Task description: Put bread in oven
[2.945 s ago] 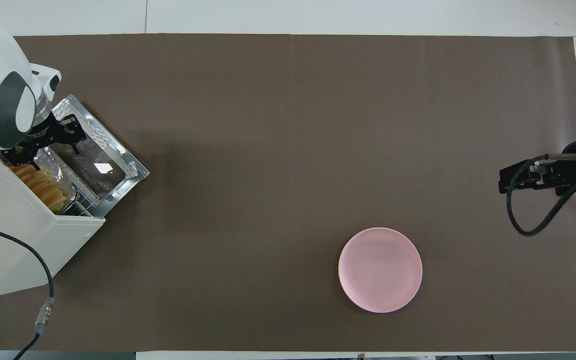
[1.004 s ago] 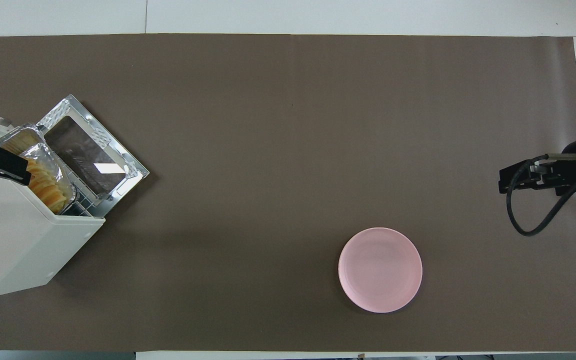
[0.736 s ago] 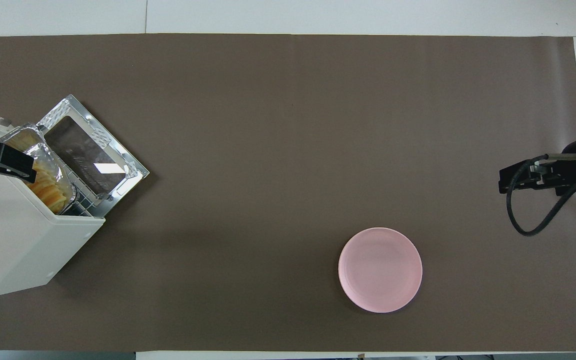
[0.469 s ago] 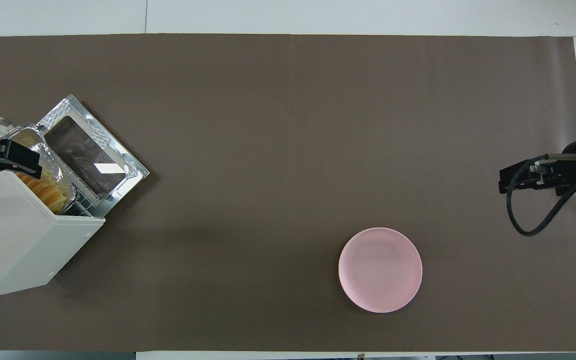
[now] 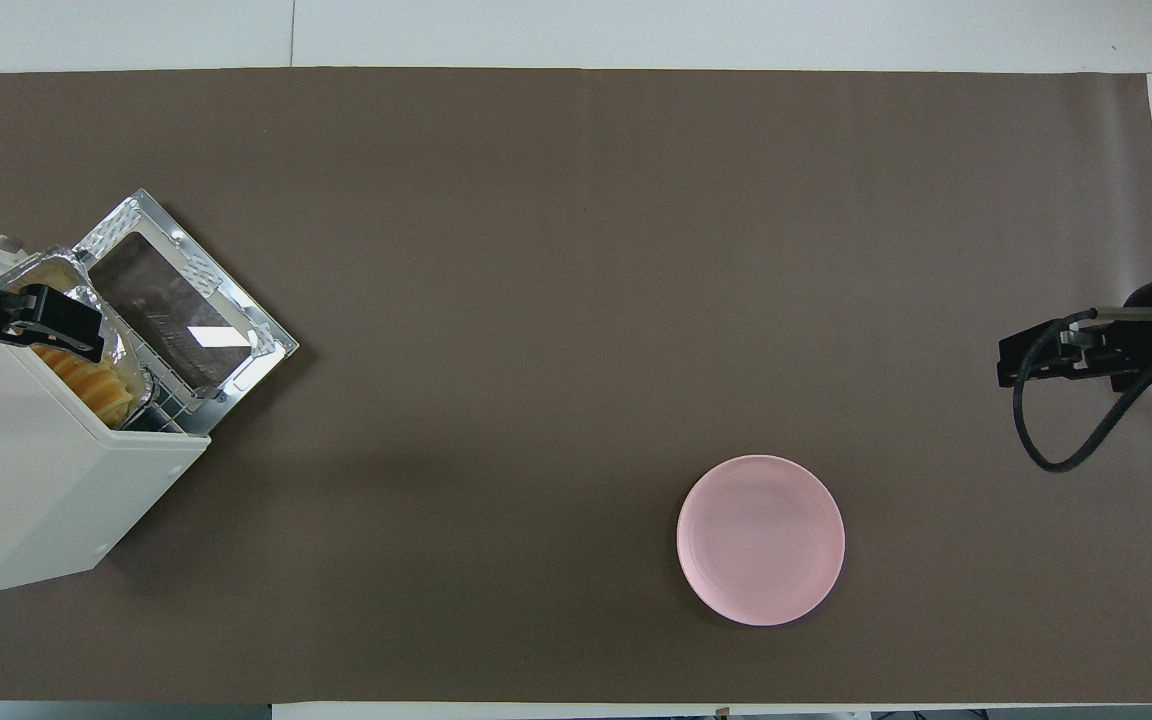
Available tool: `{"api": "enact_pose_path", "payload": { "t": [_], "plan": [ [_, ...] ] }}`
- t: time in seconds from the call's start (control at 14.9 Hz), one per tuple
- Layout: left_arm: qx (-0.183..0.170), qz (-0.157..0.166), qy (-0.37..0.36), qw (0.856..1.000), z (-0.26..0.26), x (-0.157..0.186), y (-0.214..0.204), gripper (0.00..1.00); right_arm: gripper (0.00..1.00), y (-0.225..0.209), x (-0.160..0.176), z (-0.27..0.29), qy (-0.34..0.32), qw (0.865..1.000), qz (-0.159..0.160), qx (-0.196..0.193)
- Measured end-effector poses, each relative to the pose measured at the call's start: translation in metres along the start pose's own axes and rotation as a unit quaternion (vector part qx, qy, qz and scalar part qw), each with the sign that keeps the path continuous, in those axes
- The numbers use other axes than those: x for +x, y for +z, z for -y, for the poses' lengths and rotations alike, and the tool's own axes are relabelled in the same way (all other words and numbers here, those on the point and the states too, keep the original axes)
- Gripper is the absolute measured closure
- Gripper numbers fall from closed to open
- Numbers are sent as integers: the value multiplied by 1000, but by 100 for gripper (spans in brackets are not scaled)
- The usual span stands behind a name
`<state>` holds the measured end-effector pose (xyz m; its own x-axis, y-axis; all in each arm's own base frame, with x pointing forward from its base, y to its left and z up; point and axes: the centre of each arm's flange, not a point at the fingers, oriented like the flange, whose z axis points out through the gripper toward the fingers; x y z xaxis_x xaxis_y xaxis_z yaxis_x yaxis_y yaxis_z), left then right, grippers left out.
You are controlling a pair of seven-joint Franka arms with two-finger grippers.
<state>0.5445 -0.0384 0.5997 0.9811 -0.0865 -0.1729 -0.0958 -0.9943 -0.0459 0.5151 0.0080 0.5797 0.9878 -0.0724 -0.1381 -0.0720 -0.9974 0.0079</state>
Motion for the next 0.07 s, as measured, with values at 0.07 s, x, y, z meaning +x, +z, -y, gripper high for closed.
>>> {"api": "enact_pose_path", "payload": {
  "t": [0.07],
  "plan": [
    [0,-1,-1,1000,1,0,0,0,0,0,0,0,0,1000,0,0]
  ]
}}
